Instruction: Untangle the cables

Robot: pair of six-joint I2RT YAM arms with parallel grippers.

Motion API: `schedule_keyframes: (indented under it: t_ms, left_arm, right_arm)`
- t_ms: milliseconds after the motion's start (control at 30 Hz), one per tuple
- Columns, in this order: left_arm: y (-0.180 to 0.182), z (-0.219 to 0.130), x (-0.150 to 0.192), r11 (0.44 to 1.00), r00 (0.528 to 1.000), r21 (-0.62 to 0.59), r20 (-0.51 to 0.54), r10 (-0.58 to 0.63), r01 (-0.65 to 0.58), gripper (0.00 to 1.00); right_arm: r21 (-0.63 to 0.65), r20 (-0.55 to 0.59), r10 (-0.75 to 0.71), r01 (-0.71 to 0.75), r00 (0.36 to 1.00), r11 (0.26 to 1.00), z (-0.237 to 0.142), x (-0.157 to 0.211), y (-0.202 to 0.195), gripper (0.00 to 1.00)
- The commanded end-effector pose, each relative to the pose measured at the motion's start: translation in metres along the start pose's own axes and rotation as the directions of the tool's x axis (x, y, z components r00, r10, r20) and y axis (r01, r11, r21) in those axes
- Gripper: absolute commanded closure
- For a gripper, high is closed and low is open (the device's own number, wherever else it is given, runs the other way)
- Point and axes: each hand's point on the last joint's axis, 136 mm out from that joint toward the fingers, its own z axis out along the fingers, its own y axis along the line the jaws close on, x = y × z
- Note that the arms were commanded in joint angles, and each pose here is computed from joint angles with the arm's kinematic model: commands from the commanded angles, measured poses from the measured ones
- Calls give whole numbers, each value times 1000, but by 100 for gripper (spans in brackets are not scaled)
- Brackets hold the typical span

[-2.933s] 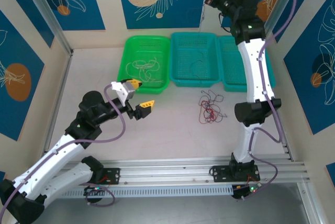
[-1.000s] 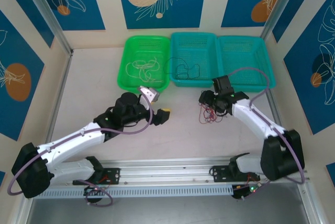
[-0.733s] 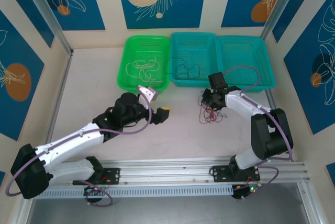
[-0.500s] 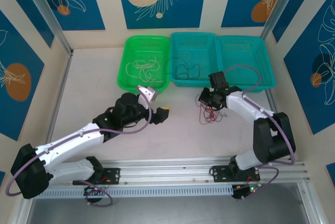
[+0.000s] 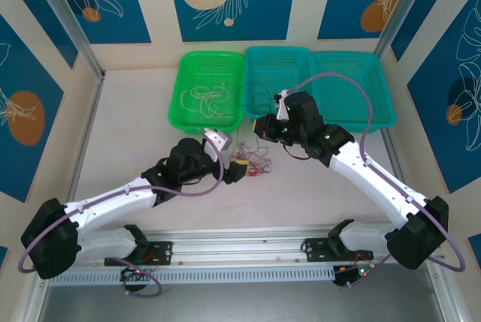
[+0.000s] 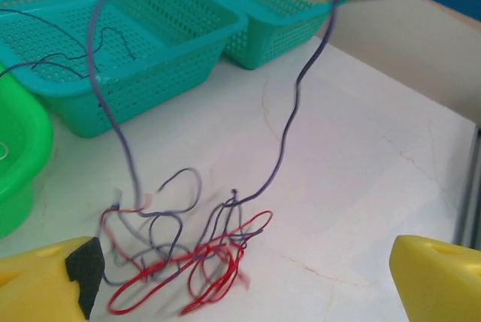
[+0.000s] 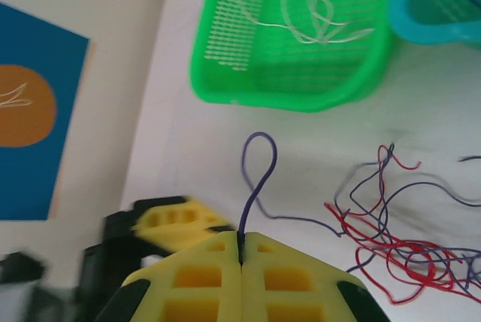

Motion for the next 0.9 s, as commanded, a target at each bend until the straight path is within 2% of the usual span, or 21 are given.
schedule_keyframes:
  t_ms: [0,100,133,367,433,600,733,867]
  left_arm:
    - [5,5,-8,994,993,-38,51,105,-103,0]
    - [-6,19,-2,984,984,41,49,170,-172,0]
    - [-2,25,1,985,985,27,34,167,-168,0]
    - [54,59,40,970,995,-223,-48,85,-94,4]
    - [68,64,56,956,996,-288,-74,42,-62,9]
    - [98,54,89,907,994,-419,-82,-72,31,23]
    - [109,39,110,886,988,-459,-92,-124,68,24]
    - [124,19,133,850,978,-517,-105,-182,102,24]
  right_arm:
    - [-140,-27,-63,59,998,988,-8,0,44,100]
    - [-221,-33,-91,81,995,972,-14,1,69,100]
    - [-244,-32,-97,86,995,966,-16,0,76,100]
    - [-347,63,-88,105,994,932,-52,-26,119,100]
    - [-371,95,-84,114,992,922,-64,-36,131,100]
    - [-371,186,-42,109,982,922,-94,-64,144,100]
    - [-348,275,33,67,961,935,-119,-94,135,100]
    - [-354,364,53,86,930,931,-146,-123,138,100]
